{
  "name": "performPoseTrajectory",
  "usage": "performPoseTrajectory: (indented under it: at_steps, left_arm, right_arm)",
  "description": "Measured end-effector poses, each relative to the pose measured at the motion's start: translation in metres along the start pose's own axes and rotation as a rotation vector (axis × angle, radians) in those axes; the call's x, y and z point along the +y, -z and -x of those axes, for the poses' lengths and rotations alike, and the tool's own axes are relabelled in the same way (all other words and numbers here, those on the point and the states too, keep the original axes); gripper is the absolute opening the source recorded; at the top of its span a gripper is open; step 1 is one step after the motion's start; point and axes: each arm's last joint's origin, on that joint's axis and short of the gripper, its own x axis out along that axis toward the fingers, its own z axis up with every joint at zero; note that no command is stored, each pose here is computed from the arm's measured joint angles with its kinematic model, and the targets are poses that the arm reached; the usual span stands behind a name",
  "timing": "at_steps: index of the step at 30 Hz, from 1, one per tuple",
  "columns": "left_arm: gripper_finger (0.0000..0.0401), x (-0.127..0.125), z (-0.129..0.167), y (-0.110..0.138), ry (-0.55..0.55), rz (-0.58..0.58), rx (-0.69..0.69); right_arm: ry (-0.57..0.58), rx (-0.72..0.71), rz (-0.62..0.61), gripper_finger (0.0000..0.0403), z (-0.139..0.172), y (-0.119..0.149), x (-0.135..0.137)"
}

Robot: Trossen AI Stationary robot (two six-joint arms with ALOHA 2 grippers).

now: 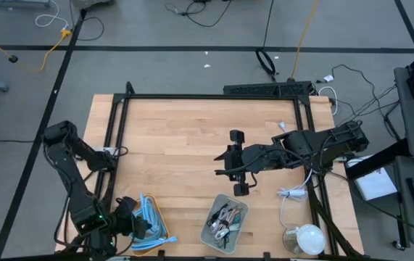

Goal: Sort cables
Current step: Put the blue HDMI cable into the yellow bin

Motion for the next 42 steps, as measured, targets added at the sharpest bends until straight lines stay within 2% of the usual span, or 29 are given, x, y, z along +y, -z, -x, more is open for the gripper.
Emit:
performPoseTrajectory:
  at_steps: [6,11,16,19,29,34,37,42]
  left_arm:
    - [0.0042,-0.001,0.004,0.006,0.065,0.016,0.009]
    - [0.0042,0.003,0.007,0.012,0.019,0.05,0.088]
    - [0.0085,0.004,0.008,0.015,-0.037,0.064,0.156]
    - [0.0095,0.005,0.008,0.016,-0.046,0.063,0.169]
    - [0.0046,0.015,0.018,0.028,-0.129,0.043,0.296]
    - [0.0045,0.015,0.017,0.028,-0.18,0.045,0.343]
    - [0.0052,0.012,0.015,0.025,-0.165,0.043,0.318]
    - [0.0039,0.011,0.013,0.02,-0.085,0.005,0.206]
  right_arm:
    - [0.0,0.0,0.002,0.0141,0.0,0.0,0.0]
    - [0.0,0.0,0.011,0.0141,0.0,0.0,0.0]
    - [0.0,0.0,0.019,0.0141,0.0,0.0,0.0]
    - [0.0,0.0,0.019,0.0141,0.0,0.0,0.0]
    - [-0.002,0.0,0.021,0.0141,0.0,0.0,0.0]
    - [-0.003,-0.001,0.023,0.0141,0.0,0.0,0.0]
    - [-0.003,-0.008,0.033,0.0141,0.0,-0.001,0.0]
    - [-0.003,-0.017,0.035,0.0141,0.0,-0.002,0.0]
